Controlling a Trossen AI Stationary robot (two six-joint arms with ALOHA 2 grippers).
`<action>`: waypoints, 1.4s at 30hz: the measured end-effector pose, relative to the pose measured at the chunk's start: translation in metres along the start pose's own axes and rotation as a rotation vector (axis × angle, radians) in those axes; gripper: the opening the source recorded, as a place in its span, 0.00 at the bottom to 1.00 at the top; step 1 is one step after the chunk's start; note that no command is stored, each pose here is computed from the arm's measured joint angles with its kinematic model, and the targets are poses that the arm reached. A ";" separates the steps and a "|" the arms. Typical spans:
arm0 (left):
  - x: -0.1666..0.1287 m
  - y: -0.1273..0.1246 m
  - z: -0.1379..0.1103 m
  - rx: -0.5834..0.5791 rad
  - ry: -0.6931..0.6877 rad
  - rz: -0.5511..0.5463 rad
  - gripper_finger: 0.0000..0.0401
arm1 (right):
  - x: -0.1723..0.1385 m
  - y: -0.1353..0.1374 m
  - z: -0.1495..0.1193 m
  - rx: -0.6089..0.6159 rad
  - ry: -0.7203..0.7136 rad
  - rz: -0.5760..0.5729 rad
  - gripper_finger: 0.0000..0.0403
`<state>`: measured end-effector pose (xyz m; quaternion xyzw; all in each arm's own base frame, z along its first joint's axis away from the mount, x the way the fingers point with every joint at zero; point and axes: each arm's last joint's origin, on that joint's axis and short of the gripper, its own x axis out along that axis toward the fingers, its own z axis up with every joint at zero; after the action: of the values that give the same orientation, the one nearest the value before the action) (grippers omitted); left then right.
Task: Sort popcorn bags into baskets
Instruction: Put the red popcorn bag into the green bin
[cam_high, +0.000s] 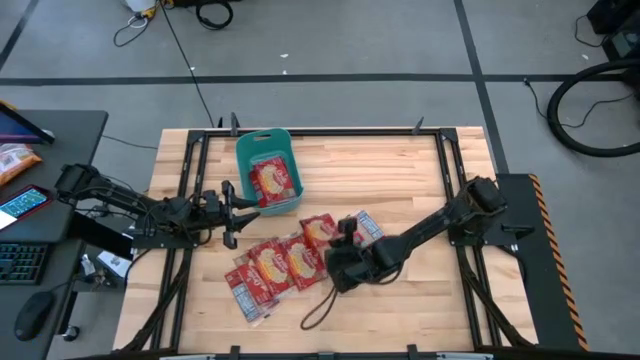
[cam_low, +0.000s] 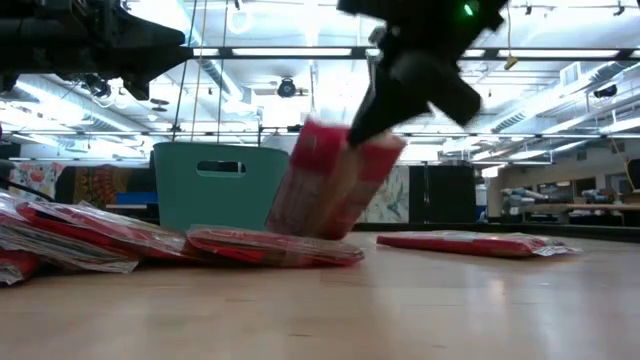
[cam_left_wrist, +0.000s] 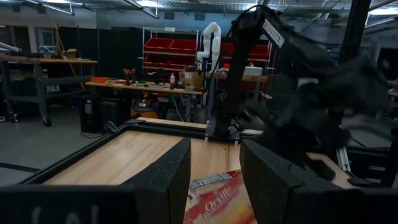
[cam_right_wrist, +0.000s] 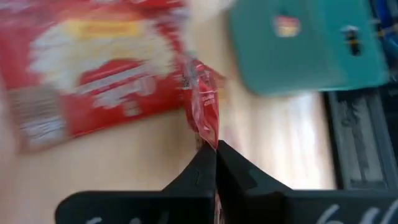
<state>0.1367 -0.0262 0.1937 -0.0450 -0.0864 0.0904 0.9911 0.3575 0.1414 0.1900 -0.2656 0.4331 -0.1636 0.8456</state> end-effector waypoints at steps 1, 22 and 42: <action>0.000 0.000 0.000 0.000 0.000 0.000 0.36 | -0.003 -0.008 0.002 0.023 0.002 -0.017 0.01; 0.000 0.000 0.001 -0.001 -0.009 0.000 0.36 | -0.009 -0.165 0.003 0.280 0.053 -0.188 0.01; 0.000 0.000 0.008 0.139 -0.073 0.016 0.36 | 0.077 -0.220 0.031 0.253 -0.387 -0.132 0.01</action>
<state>0.1349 -0.0253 0.2011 0.0266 -0.1159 0.1055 0.9873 0.4164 -0.0657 0.2854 -0.2114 0.2209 -0.2174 0.9270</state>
